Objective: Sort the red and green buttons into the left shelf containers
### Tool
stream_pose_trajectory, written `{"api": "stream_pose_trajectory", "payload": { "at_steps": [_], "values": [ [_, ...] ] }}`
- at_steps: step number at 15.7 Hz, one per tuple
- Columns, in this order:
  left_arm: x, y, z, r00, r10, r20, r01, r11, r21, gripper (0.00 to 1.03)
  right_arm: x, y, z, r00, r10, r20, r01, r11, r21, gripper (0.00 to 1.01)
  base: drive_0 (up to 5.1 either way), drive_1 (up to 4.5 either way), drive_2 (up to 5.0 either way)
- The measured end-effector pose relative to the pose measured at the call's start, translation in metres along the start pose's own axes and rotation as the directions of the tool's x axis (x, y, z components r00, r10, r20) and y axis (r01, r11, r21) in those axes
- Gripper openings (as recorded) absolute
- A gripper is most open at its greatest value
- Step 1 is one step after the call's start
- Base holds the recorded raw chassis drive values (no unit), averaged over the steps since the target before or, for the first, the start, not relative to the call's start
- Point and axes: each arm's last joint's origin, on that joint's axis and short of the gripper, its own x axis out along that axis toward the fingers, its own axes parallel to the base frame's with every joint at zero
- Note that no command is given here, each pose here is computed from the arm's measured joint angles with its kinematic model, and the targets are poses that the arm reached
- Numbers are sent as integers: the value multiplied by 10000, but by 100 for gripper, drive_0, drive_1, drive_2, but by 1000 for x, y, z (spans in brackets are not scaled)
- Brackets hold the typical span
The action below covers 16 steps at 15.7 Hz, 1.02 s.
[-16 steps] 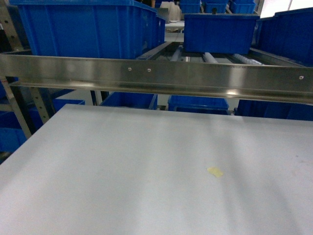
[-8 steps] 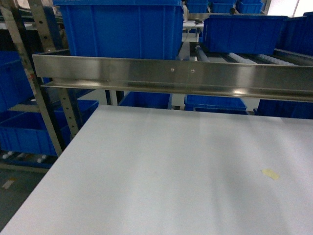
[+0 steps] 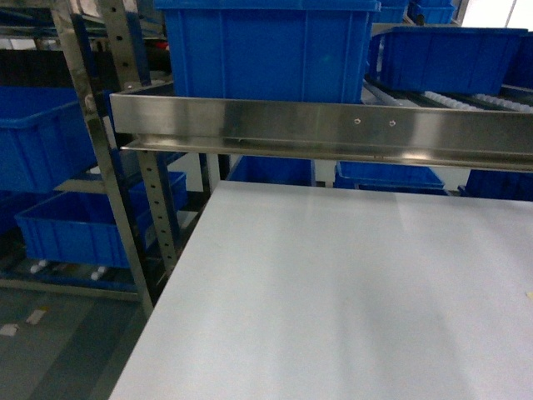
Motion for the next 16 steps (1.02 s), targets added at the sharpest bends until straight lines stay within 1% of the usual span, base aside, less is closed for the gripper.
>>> {"api": "stream_pose_trajectory", "payload": {
  "at_steps": [3, 13, 15, 16],
  "values": [
    [0, -1, 0, 10000, -68, -6, 68, 10000, 6, 24, 0, 0, 0, 10000, -11, -1, 11, 10000, 1, 27, -505, 236, 236],
    [0, 0, 0, 10000, -22, -12, 22, 10000, 6, 24, 0, 0, 0, 10000, -10, -16, 10, 10000, 1, 27, -493, 246, 246],
    [0, 0, 0, 10000, -8, 4, 8, 10000, 0, 24, 0, 0, 1, 10000, -11, 53, 11, 10000, -2, 27, -500, 321, 142],
    [0, 0, 0, 10000, -15, -12, 15, 10000, 6, 24, 0, 0, -1, 10000, -10, -81, 10, 10000, 4, 27, -494, 329, 147]
  ]
}}
